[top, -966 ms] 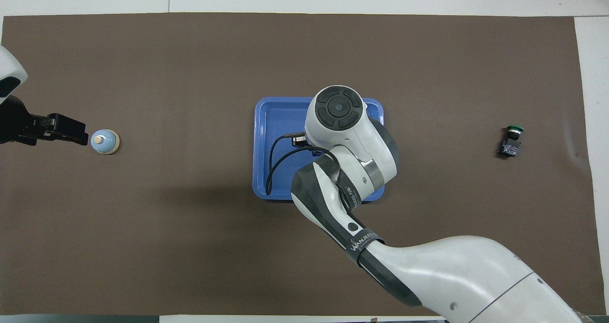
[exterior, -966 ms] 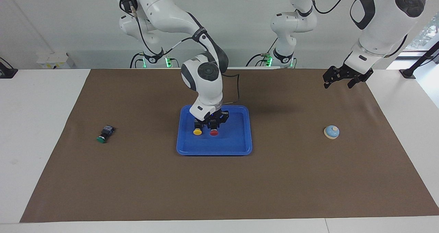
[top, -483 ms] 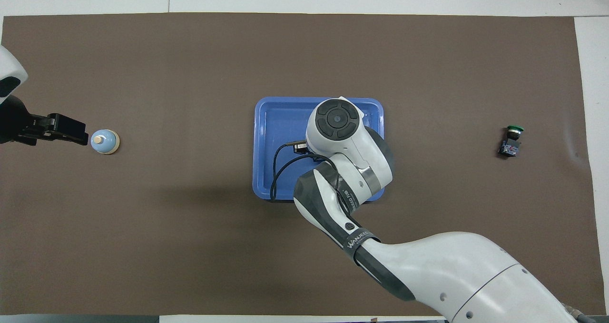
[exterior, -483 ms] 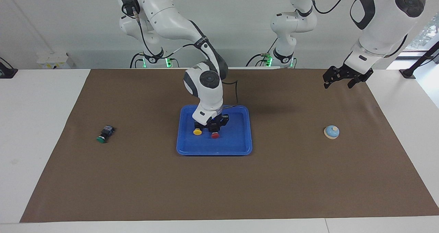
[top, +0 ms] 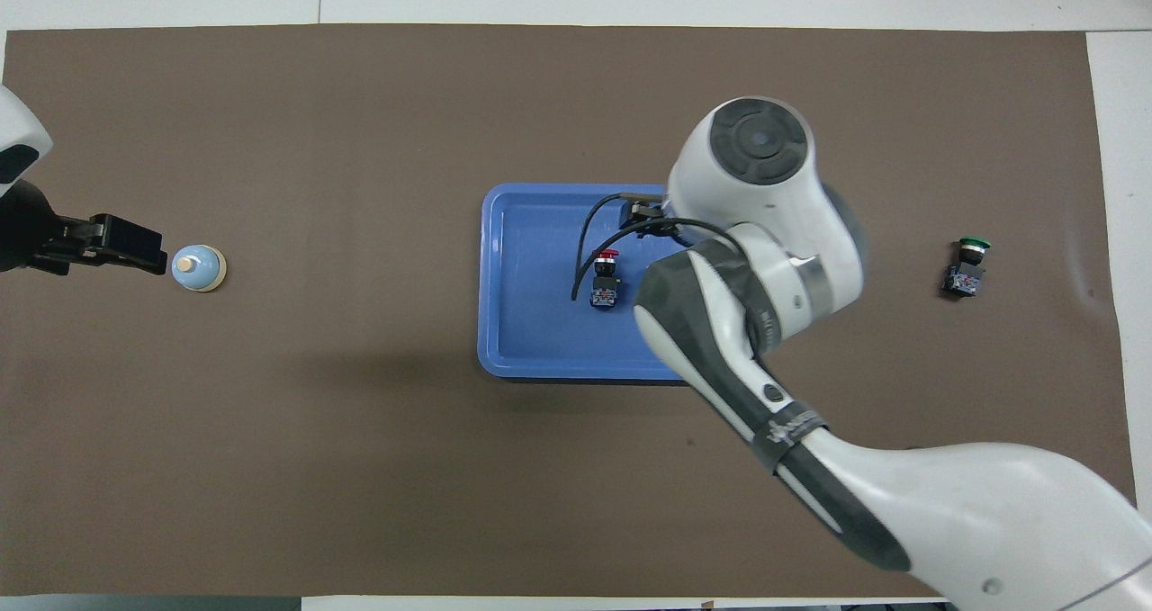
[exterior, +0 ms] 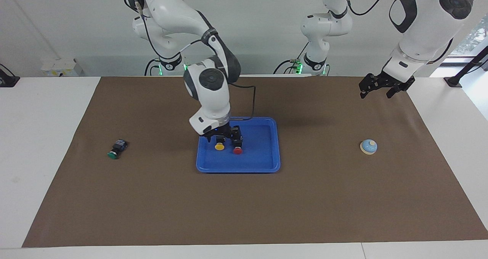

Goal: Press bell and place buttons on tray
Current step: 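Lower the red button into the tray beside the yellow one, then move the right gripper to the green button and grasp it, then place the green button in the tray beside the red one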

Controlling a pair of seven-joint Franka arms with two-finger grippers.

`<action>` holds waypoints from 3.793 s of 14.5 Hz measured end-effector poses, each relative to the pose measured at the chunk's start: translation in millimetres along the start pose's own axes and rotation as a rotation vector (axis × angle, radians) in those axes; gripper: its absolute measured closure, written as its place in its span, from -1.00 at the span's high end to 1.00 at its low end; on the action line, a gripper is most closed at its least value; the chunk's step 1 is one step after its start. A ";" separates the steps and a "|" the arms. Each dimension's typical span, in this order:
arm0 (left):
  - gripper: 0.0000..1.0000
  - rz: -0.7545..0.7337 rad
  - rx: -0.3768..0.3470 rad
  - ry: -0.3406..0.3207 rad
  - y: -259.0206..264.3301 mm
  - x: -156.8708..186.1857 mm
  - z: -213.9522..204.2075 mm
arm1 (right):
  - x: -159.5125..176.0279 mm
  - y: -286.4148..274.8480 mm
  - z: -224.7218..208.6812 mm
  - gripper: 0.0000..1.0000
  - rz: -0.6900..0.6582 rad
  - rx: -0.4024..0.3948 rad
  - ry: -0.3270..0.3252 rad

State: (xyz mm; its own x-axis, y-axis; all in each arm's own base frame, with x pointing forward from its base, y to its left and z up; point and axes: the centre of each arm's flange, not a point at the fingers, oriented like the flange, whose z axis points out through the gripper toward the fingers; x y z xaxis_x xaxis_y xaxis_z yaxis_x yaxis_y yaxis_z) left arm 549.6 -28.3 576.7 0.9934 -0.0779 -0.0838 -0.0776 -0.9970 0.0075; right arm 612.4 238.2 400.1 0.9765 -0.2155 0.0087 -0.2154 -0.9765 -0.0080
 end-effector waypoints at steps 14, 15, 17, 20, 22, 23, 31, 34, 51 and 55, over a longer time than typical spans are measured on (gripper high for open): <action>1.00 0.000 0.000 0.000 0.0 0.0 0.0 | 45.1 379.0 34.4 1.00 0.080 -0.039 -0.047; 1.00 0.000 0.000 0.000 0.0 0.0 0.0 | 36.3 383.3 47.2 1.00 0.080 -0.037 -0.018; 1.00 0.000 0.000 0.000 0.0 0.0 0.0 | 19.4 384.4 70.9 1.00 0.073 -0.032 0.051; 1.00 0.000 0.000 0.000 0.0 0.0 0.0 | 1.4 383.1 97.6 1.00 0.065 -0.026 0.090; 1.00 0.000 0.000 0.000 0.0 0.0 0.0 | -2.1 383.1 106.3 1.00 0.065 -0.023 0.100; 1.00 0.000 0.000 0.000 0.0 0.0 0.0 | -2.7 383.1 109.1 1.00 0.064 -0.022 0.104; 1.00 0.000 0.000 0.000 0.0 0.0 0.0 | -3.5 380.1 108.7 -0.18 0.046 -0.023 0.071; 1.00 0.000 0.000 0.000 0.0 0.0 0.0 | 16.3 344.2 73.3 -0.18 -0.010 -0.029 0.004; 1.00 0.000 0.000 0.000 0.0 0.0 0.0 | -78.4 -134.5 9.8 -0.18 -0.164 -0.006 -0.040; 1.00 0.000 0.000 0.000 0.0 0.0 0.0 | -97.8 -164.5 59.0 -0.18 -0.212 0.026 -0.023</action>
State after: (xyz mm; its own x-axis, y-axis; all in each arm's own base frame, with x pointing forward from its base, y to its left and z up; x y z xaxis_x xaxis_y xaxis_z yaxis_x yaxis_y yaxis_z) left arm 549.6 -28.3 576.7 0.9934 -0.0779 -0.0838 -0.0776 -0.9970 0.0075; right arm 553.0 420.2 341.6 0.9999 -0.0050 -0.0101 -0.0054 -0.9994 -0.0342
